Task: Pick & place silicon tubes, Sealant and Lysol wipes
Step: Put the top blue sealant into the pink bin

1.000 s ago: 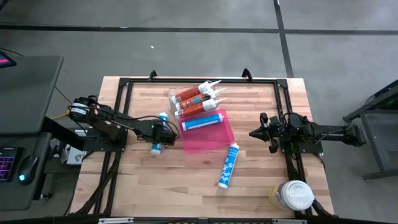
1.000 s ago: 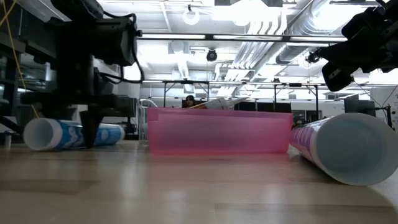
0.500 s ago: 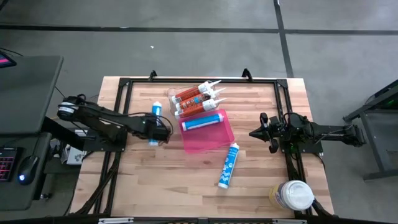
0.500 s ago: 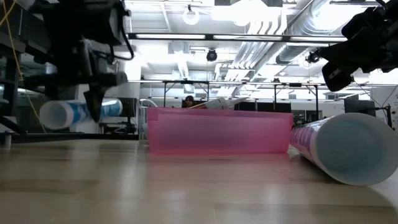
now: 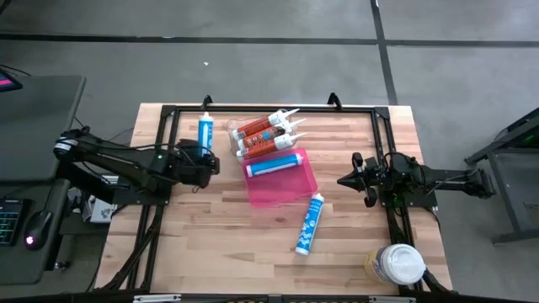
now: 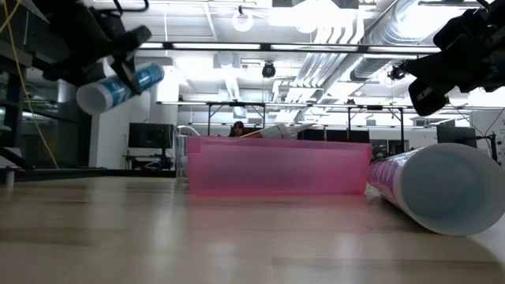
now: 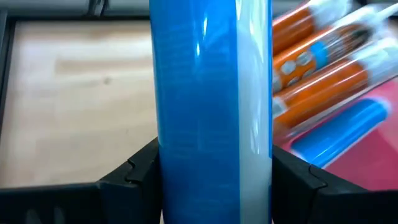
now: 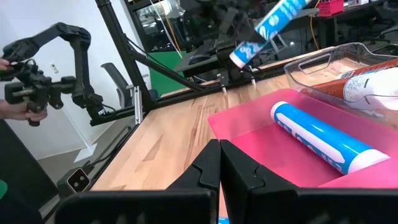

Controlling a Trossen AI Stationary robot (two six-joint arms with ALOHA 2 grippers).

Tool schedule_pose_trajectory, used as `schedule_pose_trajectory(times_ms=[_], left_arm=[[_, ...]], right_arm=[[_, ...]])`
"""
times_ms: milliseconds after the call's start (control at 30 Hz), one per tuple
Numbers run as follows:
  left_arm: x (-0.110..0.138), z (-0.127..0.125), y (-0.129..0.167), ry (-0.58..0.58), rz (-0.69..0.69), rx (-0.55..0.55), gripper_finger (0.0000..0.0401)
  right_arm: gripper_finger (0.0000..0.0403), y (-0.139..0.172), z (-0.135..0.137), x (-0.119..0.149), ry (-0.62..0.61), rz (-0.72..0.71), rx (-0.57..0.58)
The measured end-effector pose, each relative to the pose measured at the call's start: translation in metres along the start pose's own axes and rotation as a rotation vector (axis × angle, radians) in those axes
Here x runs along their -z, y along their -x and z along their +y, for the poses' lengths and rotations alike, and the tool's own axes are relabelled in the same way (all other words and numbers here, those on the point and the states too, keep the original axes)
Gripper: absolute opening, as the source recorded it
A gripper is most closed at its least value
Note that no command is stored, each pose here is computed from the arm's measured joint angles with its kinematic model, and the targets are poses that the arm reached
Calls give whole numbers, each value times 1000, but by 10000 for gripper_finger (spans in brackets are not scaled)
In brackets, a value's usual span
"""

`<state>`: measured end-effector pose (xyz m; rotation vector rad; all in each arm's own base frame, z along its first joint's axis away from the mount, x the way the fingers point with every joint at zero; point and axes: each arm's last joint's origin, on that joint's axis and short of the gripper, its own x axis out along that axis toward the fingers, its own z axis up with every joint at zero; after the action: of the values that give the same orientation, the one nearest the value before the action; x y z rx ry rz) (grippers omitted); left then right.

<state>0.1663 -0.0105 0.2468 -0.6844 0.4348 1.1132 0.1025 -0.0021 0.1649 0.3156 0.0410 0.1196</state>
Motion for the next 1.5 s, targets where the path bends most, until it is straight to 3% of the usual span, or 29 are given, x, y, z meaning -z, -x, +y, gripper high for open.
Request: schedule_pose_trajectory(times_ms=[233,433,567,800,1200,1500], left_arm=[[-3,3,20,-29,-187,96,194],[-6,3,39,93,-394,205,194],[-3,4,51,108,-468,267,194],[7,5,63,76,-465,352,194],[9,4,63,85,-443,363,194],[23,-18,62,4,-354,389,194]], right_arm=[[1,0,0,0,0,-1,0],[1,0,0,0,0,-2,-1],[1,0,0,0,0,1,0],[1,0,0,0,0,1,0],[1,0,0,0,0,0,0],[1,0,0,0,0,-1,0]])
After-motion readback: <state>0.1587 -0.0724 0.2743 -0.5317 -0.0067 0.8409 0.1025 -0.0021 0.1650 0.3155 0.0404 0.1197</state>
